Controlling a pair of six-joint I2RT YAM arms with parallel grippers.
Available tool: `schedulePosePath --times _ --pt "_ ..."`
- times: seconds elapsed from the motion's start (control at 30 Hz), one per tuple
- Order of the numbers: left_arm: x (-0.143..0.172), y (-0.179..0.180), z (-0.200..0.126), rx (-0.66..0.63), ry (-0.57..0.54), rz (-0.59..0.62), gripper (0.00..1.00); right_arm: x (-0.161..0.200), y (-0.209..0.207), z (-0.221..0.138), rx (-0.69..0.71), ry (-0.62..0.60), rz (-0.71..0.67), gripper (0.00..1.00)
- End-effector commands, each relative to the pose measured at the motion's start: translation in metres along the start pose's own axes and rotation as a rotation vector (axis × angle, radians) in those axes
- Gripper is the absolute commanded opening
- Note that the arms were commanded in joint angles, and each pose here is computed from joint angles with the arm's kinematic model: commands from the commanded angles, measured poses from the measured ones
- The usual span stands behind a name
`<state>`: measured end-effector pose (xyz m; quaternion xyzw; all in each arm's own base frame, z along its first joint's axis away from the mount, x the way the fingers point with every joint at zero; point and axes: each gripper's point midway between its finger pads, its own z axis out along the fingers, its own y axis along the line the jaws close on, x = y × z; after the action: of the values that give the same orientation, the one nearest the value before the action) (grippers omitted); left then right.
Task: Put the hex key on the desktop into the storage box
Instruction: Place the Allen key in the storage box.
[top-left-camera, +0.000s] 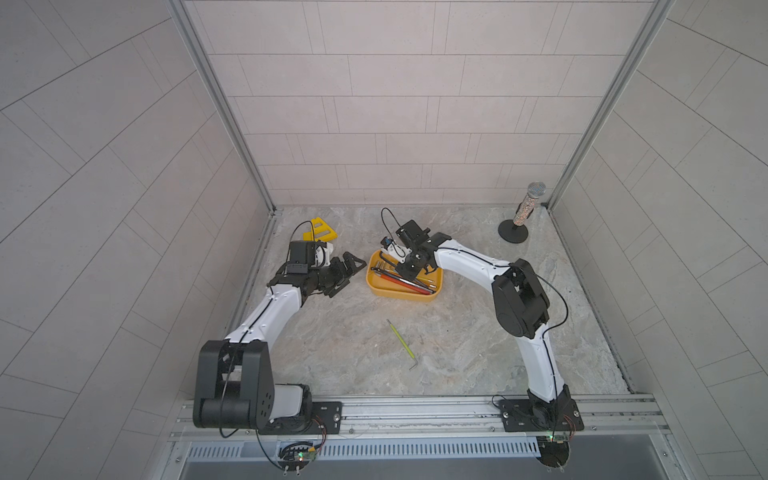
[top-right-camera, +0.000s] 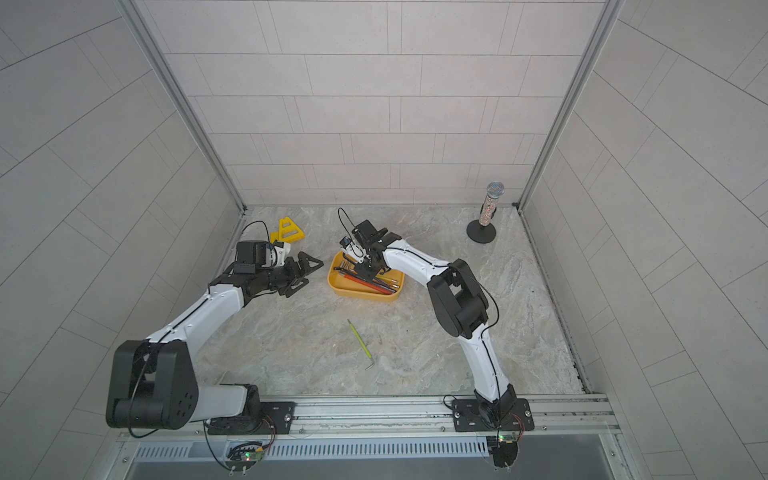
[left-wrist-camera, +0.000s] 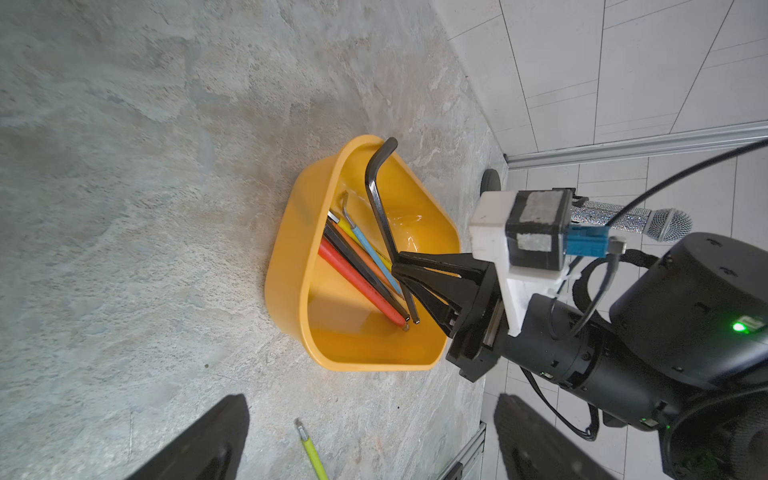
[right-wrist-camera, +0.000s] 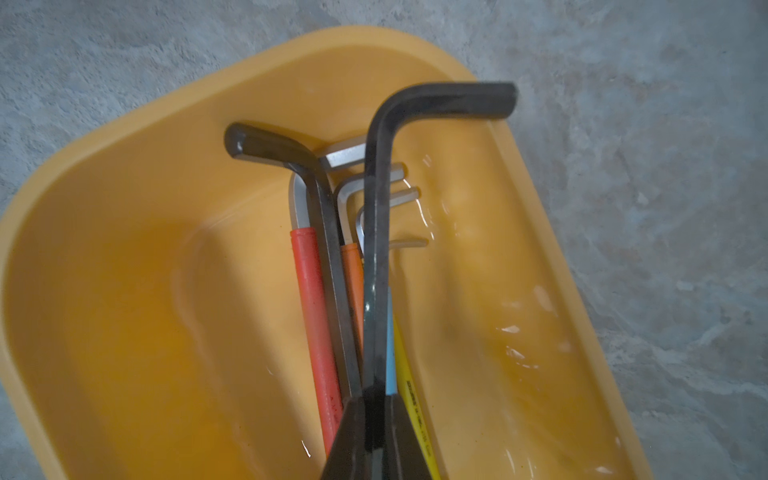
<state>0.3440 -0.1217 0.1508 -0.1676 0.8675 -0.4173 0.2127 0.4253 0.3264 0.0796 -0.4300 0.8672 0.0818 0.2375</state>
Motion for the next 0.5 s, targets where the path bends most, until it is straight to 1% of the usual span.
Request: schedulePosePath --times 0.0,0.03,0.13,0.23,0.3,0.33,0.37,0.43,0.47 --pt "-0.005 -0.011 -0.002 0.012 -0.010 0.038 1.00 0.006 0.004 -0.001 -0.021 0.012 0.016 0.02" --pt "-0.005 -0.011 -0.002 0.012 -0.010 0.040 1.00 0.008 0.004 -0.002 -0.019 0.016 0.014 0.00" --pt "-0.005 -0.011 -0.003 0.010 -0.013 0.043 1.00 0.012 0.006 -0.003 -0.024 0.022 0.014 0.00" --pt "-0.005 -0.012 -0.003 0.009 -0.013 0.048 1.00 0.015 0.007 -0.005 -0.028 0.026 0.015 0.01" --pt "-0.005 -0.012 -0.003 0.006 -0.013 0.050 1.00 0.017 0.007 -0.005 -0.026 0.032 0.023 0.04" --pt "-0.004 -0.011 -0.003 0.003 -0.011 0.051 1.00 0.017 0.007 -0.006 -0.023 0.035 0.029 0.09" --pt "-0.004 -0.011 -0.003 0.003 -0.011 0.052 1.00 0.017 0.006 -0.007 -0.019 0.036 0.036 0.15" --pt "-0.003 -0.011 -0.002 0.000 -0.009 0.056 1.00 0.016 0.004 -0.009 -0.005 0.038 0.053 0.31" --pt "-0.002 -0.011 -0.002 -0.002 -0.006 0.058 1.00 0.016 0.003 -0.011 0.001 0.038 0.062 0.35"
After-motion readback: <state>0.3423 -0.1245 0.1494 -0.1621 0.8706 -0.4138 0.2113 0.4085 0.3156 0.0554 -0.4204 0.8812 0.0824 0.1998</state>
